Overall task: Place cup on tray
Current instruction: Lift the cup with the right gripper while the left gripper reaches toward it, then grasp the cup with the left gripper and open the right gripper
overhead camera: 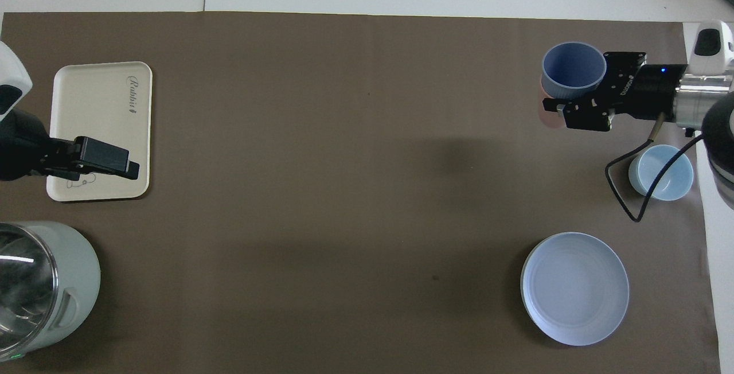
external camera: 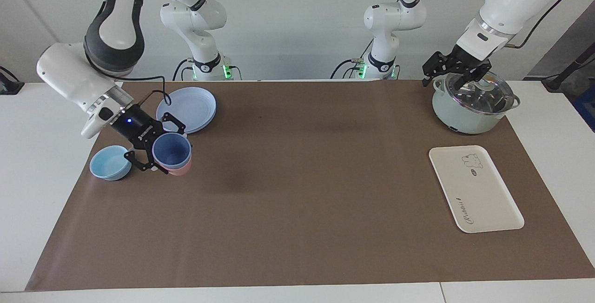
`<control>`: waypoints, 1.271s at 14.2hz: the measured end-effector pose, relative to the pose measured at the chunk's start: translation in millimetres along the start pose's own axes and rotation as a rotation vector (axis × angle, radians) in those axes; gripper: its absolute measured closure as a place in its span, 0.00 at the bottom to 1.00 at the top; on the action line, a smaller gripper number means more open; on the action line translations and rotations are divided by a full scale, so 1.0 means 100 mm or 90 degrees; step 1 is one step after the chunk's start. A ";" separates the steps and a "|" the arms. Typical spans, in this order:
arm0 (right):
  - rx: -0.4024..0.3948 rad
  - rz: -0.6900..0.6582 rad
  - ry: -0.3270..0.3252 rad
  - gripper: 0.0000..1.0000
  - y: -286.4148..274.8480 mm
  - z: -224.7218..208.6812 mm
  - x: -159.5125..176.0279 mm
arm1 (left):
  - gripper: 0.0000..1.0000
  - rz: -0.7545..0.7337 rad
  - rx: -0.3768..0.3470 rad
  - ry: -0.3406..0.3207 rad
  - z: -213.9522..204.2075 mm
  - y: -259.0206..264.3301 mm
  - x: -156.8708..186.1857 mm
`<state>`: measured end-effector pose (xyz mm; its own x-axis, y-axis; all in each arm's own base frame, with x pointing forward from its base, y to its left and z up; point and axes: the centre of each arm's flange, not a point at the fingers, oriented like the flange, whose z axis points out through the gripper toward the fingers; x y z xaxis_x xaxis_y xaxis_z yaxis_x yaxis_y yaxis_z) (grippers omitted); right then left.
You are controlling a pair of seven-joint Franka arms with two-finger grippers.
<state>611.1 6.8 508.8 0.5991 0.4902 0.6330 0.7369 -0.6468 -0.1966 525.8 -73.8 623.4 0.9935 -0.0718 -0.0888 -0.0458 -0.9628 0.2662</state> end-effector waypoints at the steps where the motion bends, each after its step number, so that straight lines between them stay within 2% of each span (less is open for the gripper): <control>1: -0.007 0.011 -0.028 0.12 -0.19 0.00 0.13 | 0.00 -0.029 -0.054 0.005 0.02 0.13 0.02; 3: -0.014 0.007 -0.082 0.12 -0.57 0.09 0.36 | 0.00 -0.086 -0.157 0.012 0.13 0.53 0.09; 5: -0.001 -0.036 -0.133 0.12 -0.88 0.25 0.49 | 0.00 -0.134 -0.249 0.007 0.36 1.01 0.24; 7: 0.015 -0.087 -0.181 0.12 -1.17 0.44 0.57 | 0.00 -0.197 -0.309 0.018 0.72 1.53 0.43; 9: 0.018 -0.110 -0.210 0.12 -1.43 0.59 0.66 | 0.00 -0.248 -0.335 0.033 1.18 2.11 0.54; 11: 0.003 -0.129 -0.235 0.12 -1.63 0.68 0.75 | 0.01 -0.258 -0.345 0.044 1.49 2.54 0.51; 15: -0.014 -0.157 -0.261 0.12 -1.83 0.76 0.83 | 0.07 -0.224 -0.349 0.031 1.60 3.01 0.26; 16: -0.014 -0.157 -0.261 0.12 -1.83 0.76 0.83 | 0.13 -0.215 -0.348 0.026 1.64 3.11 0.19; 17: -0.015 -0.156 -0.261 0.12 -1.82 0.75 0.83 | 0.25 -0.208 -0.344 0.020 1.70 3.19 0.12; 18: -0.015 -0.156 -0.261 0.12 -1.82 0.75 0.83 | 0.25 -0.204 -0.341 0.016 1.77 3.25 0.07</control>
<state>550.3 208.6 540.9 0.4863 0.8170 0.3098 0.8674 -0.4941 -0.0585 499.5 -433.0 539.5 0.9519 0.2111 -0.2222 0.3064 -0.6708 0.6754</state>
